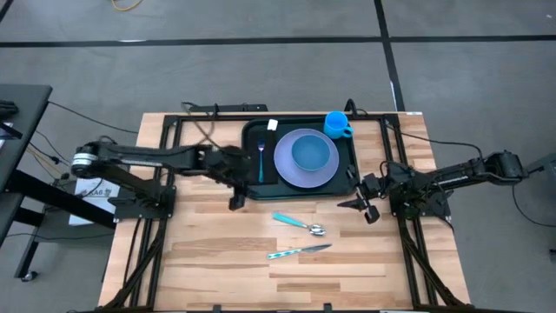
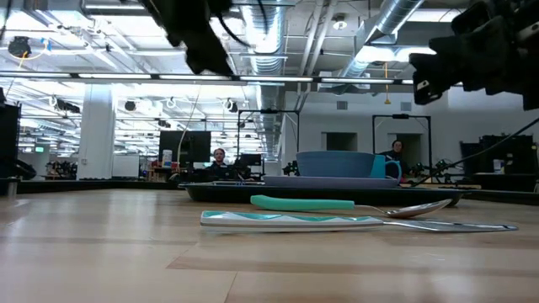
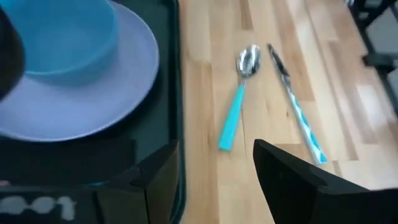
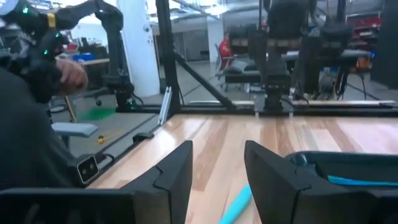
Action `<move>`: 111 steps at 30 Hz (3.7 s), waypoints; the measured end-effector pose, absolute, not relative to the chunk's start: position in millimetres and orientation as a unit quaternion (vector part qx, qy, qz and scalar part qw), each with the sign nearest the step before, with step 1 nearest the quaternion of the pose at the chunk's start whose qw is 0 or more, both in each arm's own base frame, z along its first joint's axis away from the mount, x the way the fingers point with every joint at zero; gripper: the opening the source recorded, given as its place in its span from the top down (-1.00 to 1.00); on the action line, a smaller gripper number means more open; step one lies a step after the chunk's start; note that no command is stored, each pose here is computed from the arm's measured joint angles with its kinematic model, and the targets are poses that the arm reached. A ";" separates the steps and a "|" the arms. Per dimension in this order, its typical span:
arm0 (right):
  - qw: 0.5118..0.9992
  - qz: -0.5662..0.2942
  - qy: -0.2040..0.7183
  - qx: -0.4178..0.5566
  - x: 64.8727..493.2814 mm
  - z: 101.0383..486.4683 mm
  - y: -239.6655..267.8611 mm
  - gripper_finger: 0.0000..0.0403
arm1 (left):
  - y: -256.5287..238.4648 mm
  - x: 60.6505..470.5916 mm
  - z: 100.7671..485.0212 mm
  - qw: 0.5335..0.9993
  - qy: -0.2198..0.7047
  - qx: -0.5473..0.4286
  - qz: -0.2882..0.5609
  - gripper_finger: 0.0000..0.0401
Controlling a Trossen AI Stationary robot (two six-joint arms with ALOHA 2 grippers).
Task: Set up tray
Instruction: Put the blue spoon to the left of the blue fork on the black napkin on the black tray
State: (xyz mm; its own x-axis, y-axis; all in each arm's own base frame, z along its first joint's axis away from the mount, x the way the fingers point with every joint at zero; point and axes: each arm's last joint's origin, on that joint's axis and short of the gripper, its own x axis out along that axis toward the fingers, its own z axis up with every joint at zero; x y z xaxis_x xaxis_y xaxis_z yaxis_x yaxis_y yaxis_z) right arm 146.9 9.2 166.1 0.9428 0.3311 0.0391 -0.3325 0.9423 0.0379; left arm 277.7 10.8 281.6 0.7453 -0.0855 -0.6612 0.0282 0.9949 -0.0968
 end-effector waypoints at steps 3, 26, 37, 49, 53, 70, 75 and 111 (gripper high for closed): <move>0.985 0.171 -0.005 0.030 145.7 164.3 9.8 0.31 | 10.2 298.3 259.9 0.926 0.370 -0.041 -0.062 0.03; 0.985 0.173 0.001 0.014 135.8 167.2 10.5 0.32 | -19.3 424.5 206.2 0.874 0.454 0.117 -0.127 0.03; 0.973 0.219 0.073 0.000 121.2 155.1 12.9 0.32 | -29.3 443.3 200.1 0.873 0.476 0.089 -0.061 0.03; 0.963 0.237 0.130 0.020 113.0 145.0 13.9 0.32 | -41.7 444.3 191.7 0.869 0.485 0.050 -0.084 0.03; 0.962 0.235 0.136 0.034 113.1 144.4 13.9 0.32 | -42.5 445.9 179.2 0.860 0.499 0.032 -0.104 0.03; 0.962 0.232 0.140 0.042 112.5 144.2 13.8 0.31 | -65.3 484.0 162.1 0.840 0.517 0.064 -0.147 0.03; 0.962 0.232 0.140 0.042 112.5 144.1 13.9 0.32 | -64.9 487.3 151.5 0.831 0.536 0.069 -0.130 0.03; 0.962 0.232 0.141 0.042 112.5 144.0 13.9 0.32 | -64.6 483.1 144.2 0.820 0.563 0.070 -0.083 0.25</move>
